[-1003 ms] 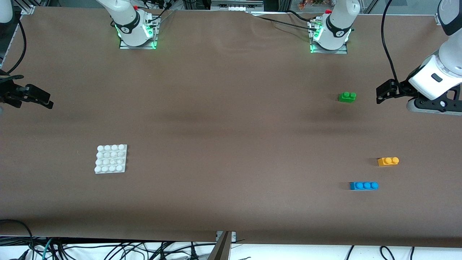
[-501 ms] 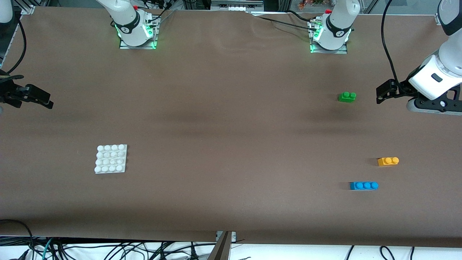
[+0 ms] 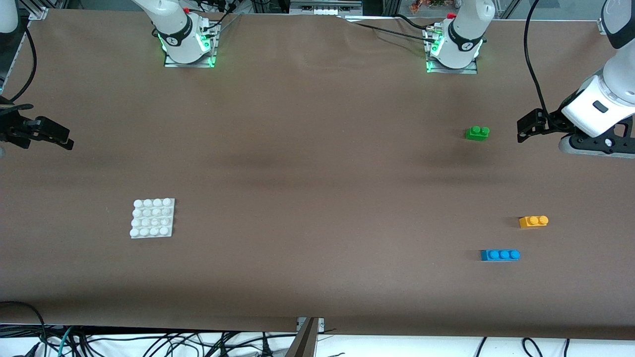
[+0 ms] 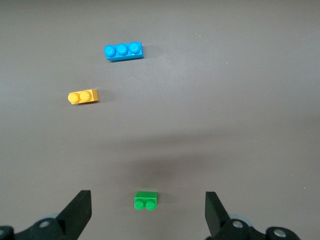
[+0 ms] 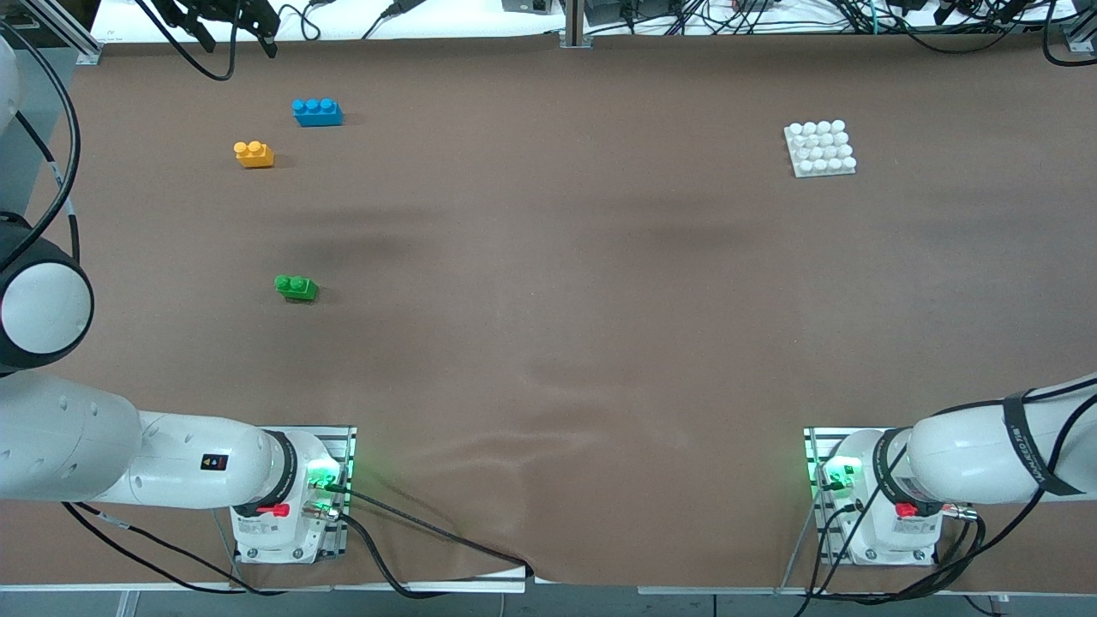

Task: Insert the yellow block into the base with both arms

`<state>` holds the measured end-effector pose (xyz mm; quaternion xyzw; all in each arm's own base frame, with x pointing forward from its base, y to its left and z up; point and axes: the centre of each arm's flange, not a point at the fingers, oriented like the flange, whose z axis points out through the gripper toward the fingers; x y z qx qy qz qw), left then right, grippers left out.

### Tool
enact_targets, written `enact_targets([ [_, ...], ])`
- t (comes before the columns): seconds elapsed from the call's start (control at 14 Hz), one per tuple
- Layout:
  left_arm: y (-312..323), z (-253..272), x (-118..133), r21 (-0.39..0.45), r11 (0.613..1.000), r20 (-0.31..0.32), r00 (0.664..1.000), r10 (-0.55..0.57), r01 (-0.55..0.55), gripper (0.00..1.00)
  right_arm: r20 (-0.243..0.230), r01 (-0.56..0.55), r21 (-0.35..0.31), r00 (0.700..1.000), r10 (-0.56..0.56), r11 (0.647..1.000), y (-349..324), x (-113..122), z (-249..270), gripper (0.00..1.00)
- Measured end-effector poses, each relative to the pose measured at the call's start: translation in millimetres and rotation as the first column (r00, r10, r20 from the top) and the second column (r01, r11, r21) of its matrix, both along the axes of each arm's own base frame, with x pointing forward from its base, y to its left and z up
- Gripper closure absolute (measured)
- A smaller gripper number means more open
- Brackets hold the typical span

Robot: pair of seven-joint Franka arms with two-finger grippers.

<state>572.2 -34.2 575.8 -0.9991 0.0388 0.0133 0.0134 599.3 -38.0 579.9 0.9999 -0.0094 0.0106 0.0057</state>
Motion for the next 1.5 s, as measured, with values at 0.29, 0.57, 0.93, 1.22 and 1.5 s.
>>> enact_targets([
  [0.29, 0.0, 0.1, 0.0, 0.0, 1.0, 0.0, 1.0, 0.0, 0.0, 0.0, -0.031, 0.0, -0.007, 1.0, 0.0, 1.0, 0.3, 23.0, -44.3, 0.0],
  [0.57, 0.0, 0.2, 0.1, 0.0, 1.0, 0.0, 1.0, 0.0, 0.0, 0.0, -0.08, -0.003, -0.016, 0.997, 0.002, 1.0, 1.5, 51.2, -116.3, 0.0],
  [0.93, 0.0, 0.6, 0.1, 0.0, 1.0, 0.001, 1.0, 0.0, 0.0, 0.0, -0.08, -0.017, -0.033, 0.997, 0.014, 0.999, 5.8, 85.1, -220.4, 0.0],
  [1.22, 0.0, 0.6, 0.1, 0.0, 1.0, 0.001, 1.0, 0.0, 0.0, 0.0, -0.063, -0.033, -0.043, 0.998, 0.03, 0.999, 14.6, 99.1, -289.0, 0.0],
  [1.5, 0.0, 0.7, 0.1, 0.0, 1.0, 0.001, 1.0, 0.0, 0.0, 0.0, -0.078, -0.043, -0.047, 0.996, 0.039, 0.998, 18.5, 101.2, -341.7, 0.0],
])
